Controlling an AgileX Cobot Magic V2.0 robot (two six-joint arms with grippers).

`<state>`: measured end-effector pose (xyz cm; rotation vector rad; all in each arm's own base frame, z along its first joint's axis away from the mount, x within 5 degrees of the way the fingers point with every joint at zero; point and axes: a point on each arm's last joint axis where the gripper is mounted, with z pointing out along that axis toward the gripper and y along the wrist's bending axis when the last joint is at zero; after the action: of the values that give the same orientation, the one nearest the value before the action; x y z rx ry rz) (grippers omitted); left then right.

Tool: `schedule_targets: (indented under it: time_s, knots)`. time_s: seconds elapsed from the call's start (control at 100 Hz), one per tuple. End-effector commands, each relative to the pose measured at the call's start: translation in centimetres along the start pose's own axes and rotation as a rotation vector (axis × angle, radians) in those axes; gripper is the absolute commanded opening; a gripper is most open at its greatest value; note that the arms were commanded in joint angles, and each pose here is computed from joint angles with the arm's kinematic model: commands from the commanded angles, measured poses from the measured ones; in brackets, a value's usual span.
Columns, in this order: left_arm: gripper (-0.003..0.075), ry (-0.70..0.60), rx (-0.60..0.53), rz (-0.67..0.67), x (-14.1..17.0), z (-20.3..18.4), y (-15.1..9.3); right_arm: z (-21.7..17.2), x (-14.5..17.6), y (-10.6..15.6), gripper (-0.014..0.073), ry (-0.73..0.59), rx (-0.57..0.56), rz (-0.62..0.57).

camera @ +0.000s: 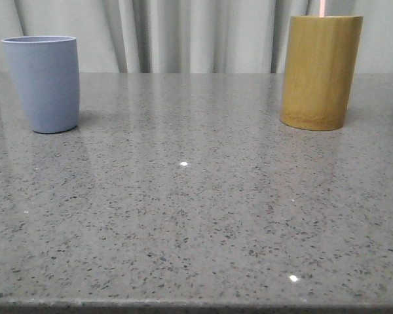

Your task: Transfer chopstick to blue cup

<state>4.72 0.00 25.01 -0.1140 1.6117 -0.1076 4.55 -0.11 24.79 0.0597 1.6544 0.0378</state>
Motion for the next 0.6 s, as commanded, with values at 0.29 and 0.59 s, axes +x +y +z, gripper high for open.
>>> schedule_targets:
  time_s: [0.29, 0.59]
  knots:
    - [-0.0019, 0.058, 0.031, -0.023, -9.7, 2.5, -1.7, 1.4, -8.3, 0.7, -0.0070, 0.108, -0.013, 0.049]
    - [0.0000, 0.141, 0.019, -0.013, -12.3, 6.6, -2.2, 5.2, -11.7, 1.0, 0.0096, 0.190, -0.006, 0.048]
